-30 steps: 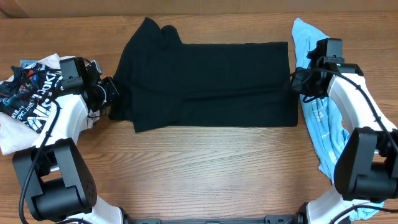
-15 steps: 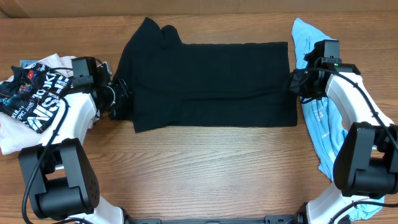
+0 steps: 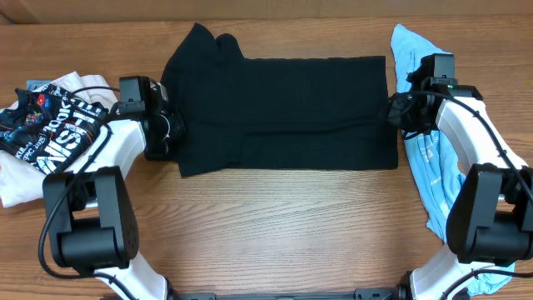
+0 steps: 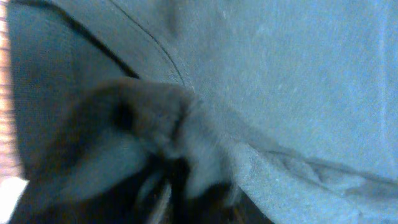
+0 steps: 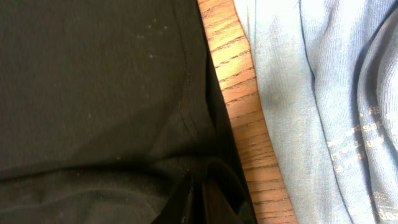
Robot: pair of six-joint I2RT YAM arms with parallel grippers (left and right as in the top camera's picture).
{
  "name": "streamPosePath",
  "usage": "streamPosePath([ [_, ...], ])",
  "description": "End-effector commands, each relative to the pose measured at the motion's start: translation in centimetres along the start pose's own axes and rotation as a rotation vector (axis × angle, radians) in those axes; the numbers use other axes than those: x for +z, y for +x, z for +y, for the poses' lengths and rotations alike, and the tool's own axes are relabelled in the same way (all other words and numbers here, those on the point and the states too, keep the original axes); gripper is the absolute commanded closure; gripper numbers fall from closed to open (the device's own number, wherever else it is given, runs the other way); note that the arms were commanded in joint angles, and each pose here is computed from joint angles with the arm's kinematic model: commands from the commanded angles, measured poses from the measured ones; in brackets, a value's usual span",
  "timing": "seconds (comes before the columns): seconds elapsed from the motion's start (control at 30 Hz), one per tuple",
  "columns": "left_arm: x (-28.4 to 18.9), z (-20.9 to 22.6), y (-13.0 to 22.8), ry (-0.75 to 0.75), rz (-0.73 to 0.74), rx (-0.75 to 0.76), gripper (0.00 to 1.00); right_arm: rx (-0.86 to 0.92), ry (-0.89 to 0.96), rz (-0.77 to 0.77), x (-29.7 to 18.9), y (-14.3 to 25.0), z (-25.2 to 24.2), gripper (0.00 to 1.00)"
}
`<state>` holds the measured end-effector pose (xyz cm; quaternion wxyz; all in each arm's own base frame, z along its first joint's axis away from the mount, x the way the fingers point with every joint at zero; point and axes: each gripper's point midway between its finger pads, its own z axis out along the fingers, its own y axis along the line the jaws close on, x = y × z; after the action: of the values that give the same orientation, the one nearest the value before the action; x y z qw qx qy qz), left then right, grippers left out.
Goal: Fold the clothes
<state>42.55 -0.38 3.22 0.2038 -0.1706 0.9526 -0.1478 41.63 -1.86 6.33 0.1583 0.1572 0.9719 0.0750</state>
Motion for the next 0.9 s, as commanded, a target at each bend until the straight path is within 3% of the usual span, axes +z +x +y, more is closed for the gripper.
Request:
streamPosePath([
  [0.0,0.7,-2.4,0.1,0.14,0.02,0.01,0.96,-0.006,-0.009,0.0,0.0,0.0,0.1,0.95],
  [0.4,-2.5,-4.0,-7.2,0.213,-0.195,-0.021,0.94,-0.007,-0.006,-0.007,0.0,-0.2,0.0,0.95],
  [0.47,-2.2,-4.3,-7.3,0.211,-0.203,-0.013,0.81,-0.007,-0.006,-0.006,0.0,-0.2,0.0,0.95],
  [0.53,-1.8,-4.6,-6.9,0.207,-0.189,-0.006,0.53,-0.007,-0.006,-0.006,0.0,-0.2,0.0,0.95],
  [0.6,-1.3,-4.4,-6.1,0.194,-0.158,-0.008,0.36,-0.007,-0.006,-0.005,0.0,-0.1,0.0,0.95],
  [0.77,-0.9,-2.9,-3.3,0.144,-0.045,-0.024,0.38,-0.008,-0.006,-0.006,0.0,-0.2,0.0,0.95],
  [0.87,-0.7,-0.8,-0.6,0.036,0.055,-0.019,0.41,-0.022,-0.012,-0.028,0.0,-0.7,0.2,0.95],
])
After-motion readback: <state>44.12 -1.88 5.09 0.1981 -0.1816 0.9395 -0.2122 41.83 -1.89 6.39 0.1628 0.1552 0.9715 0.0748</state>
